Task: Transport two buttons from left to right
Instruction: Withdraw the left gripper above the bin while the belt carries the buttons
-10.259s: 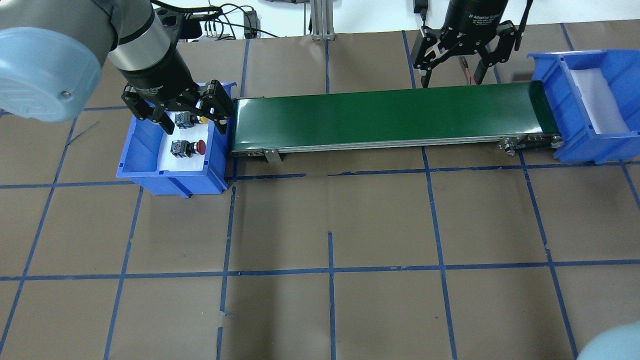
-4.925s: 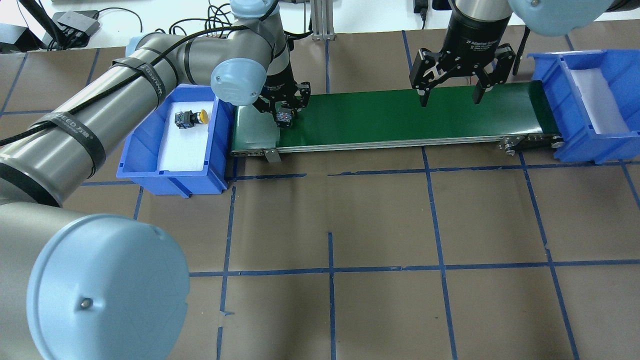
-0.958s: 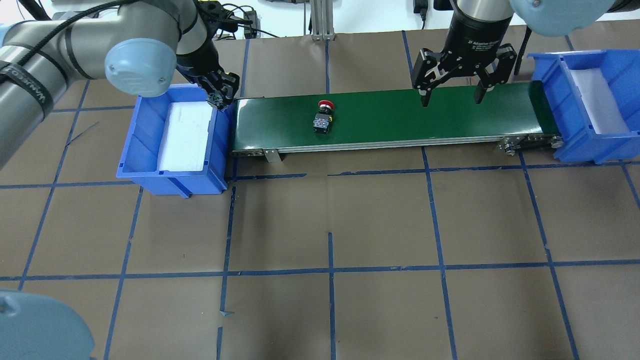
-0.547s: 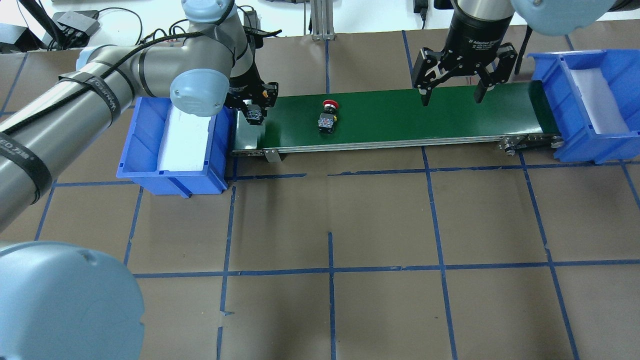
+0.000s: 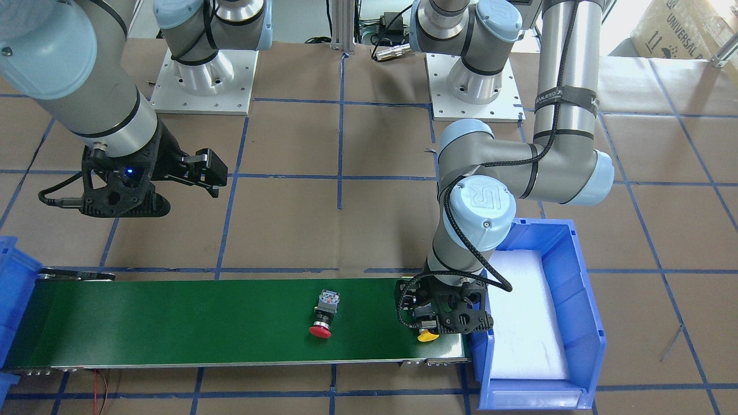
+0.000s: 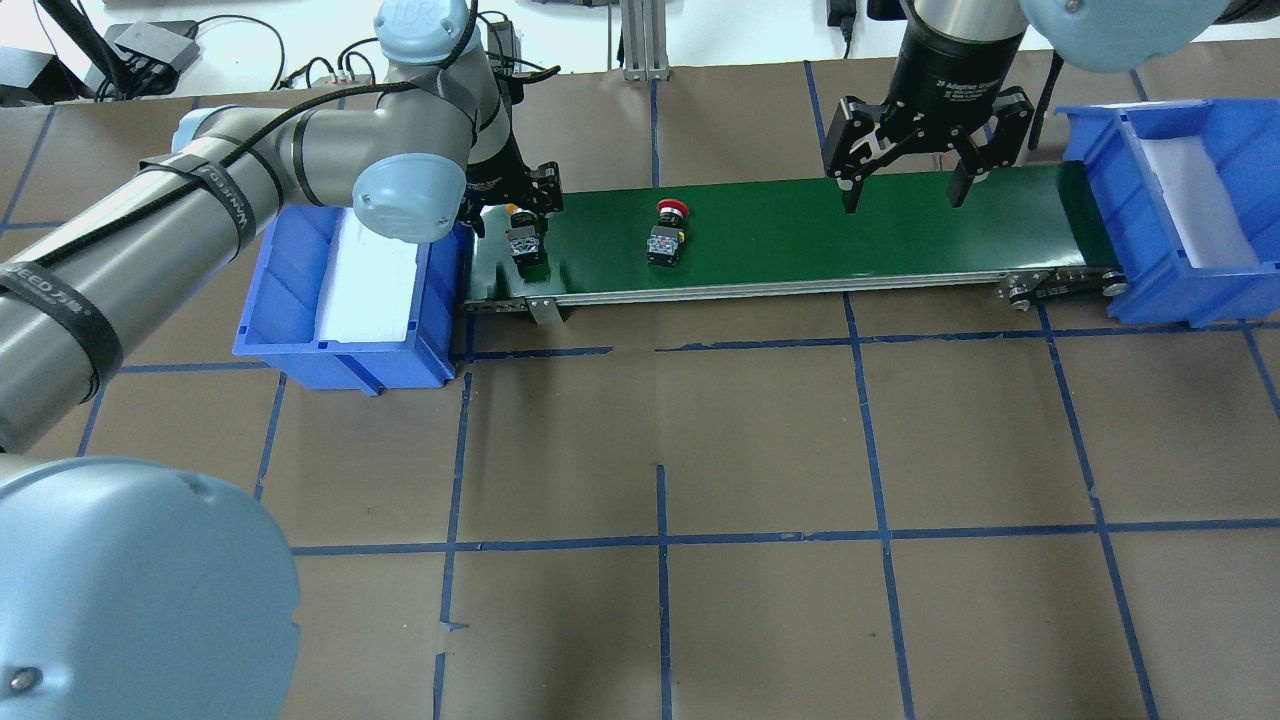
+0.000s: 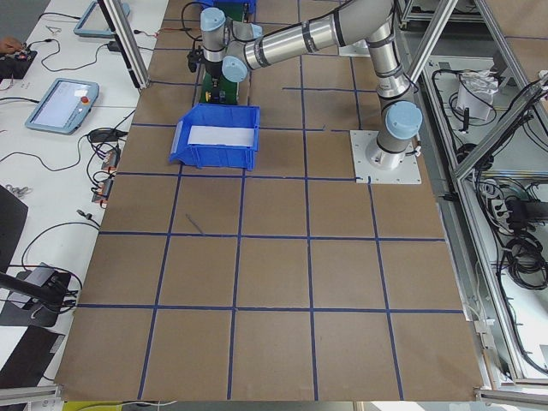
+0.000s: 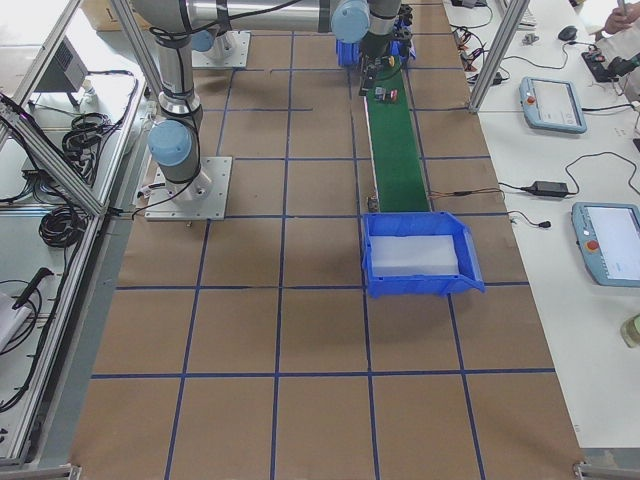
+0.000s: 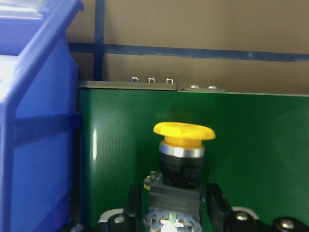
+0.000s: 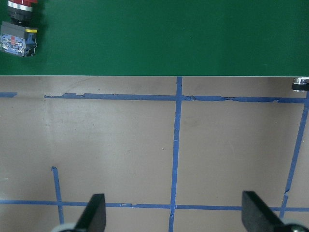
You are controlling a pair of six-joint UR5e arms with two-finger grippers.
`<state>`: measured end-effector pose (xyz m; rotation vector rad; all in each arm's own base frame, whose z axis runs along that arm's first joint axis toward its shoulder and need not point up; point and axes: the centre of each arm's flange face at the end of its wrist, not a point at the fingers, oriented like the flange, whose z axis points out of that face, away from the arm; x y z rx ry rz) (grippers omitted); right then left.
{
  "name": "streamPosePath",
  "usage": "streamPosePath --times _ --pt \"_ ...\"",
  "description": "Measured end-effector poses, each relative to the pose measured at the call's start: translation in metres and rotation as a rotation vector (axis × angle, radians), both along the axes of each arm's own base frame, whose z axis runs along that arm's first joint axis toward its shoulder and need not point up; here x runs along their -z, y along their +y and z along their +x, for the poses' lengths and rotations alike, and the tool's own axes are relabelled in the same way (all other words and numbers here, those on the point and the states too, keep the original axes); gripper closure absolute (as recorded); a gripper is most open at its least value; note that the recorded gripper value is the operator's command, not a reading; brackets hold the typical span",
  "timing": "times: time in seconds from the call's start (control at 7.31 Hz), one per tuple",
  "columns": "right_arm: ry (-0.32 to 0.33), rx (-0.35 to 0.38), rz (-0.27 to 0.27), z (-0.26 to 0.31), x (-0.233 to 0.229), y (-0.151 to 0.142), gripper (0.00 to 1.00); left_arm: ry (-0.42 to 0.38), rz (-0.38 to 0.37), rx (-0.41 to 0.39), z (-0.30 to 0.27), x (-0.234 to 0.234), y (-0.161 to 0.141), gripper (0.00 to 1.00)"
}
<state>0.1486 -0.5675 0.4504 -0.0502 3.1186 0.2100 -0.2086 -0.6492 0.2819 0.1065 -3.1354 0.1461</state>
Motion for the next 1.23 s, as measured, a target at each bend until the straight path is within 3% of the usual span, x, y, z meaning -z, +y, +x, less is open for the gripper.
streamPosePath --times 0.14,0.41,0.68,1.23 --pt "0.000 0.000 0.000 0.000 0.000 0.000 0.00 -0.002 0.008 -0.001 0.004 -0.035 0.015 0.00" --pt "0.000 0.000 0.002 0.000 0.000 0.000 0.00 -0.011 0.088 -0.001 0.013 -0.127 0.080 0.00" --pt "0.001 -0.001 0.002 0.000 0.000 0.000 0.00 -0.029 0.130 0.023 0.024 -0.175 0.129 0.00" --pt "0.003 0.000 0.004 -0.001 0.001 0.000 0.00 -0.016 0.140 0.055 0.047 -0.177 0.134 0.00"
